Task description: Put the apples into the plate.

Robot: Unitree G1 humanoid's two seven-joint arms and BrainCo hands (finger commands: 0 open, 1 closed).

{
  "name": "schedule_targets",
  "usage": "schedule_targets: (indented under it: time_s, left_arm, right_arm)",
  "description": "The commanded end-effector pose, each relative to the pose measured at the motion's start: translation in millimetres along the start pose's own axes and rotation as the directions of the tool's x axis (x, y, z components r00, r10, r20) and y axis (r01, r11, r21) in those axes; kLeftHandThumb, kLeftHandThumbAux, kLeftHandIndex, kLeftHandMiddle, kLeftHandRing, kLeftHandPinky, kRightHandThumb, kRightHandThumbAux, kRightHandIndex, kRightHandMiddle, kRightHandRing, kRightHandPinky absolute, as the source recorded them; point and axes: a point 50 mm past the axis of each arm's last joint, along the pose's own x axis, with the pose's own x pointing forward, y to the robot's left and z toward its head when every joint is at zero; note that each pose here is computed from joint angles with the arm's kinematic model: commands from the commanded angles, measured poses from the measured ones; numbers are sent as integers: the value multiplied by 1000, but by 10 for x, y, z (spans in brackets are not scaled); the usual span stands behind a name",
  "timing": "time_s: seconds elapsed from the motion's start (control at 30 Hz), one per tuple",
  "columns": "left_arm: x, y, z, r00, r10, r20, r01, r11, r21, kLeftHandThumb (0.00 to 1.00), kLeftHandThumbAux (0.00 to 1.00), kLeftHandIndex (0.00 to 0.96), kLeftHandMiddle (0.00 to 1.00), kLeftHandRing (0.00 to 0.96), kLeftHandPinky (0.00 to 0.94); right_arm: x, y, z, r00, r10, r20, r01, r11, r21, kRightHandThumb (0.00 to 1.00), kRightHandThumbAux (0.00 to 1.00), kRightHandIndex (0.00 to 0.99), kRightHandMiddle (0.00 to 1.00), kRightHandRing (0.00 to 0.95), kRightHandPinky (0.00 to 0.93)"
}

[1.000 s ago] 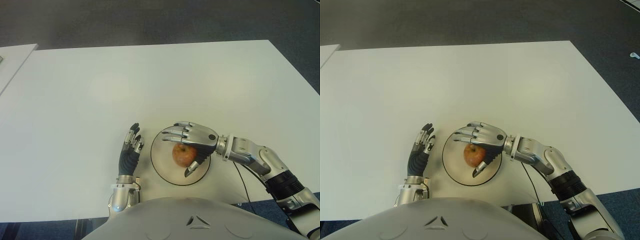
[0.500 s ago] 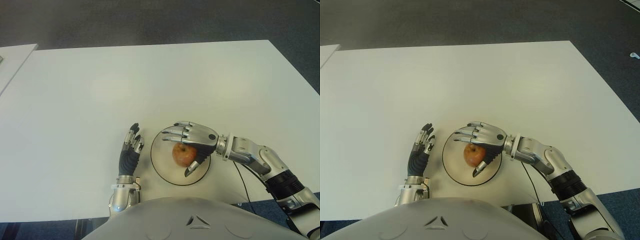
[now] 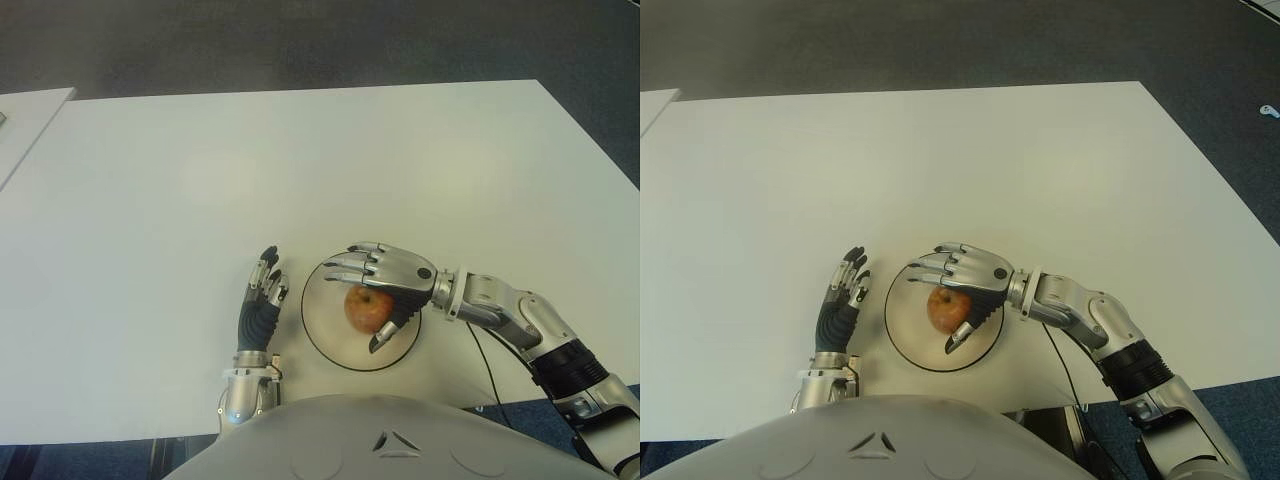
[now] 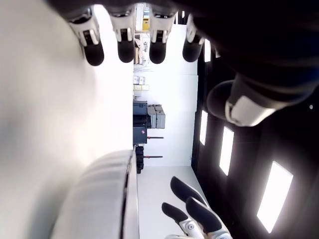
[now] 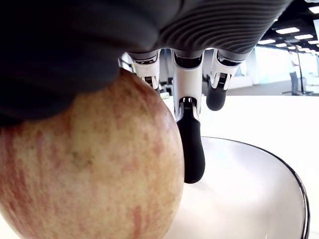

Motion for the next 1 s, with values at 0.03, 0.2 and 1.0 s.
schedule_targets:
  time_s: [0.03,0.2,1.0]
  left_arm:
    - [-23,17,-24,1000,7,-21,-7,1000,14,0,489,0,0,0,0]
    - [-23,21,-20,1000,23,-17,-22,999,35,0,474,0,0,0,0]
    - [15,6,-11,1000,25,-8,-24,999,27,0,444,0,0,0,0]
  right_arm:
    - [-19,-29,11,1000,-25,6,25,1000,10,38,252,0,0,0,0]
    - [-26,-48,15,1000,-12,12,11,1000,9,38,230,0,0,0,0]
    - [-42,-324,-62,996,-74,45,78,993,-91,30,220,0,0,0,0]
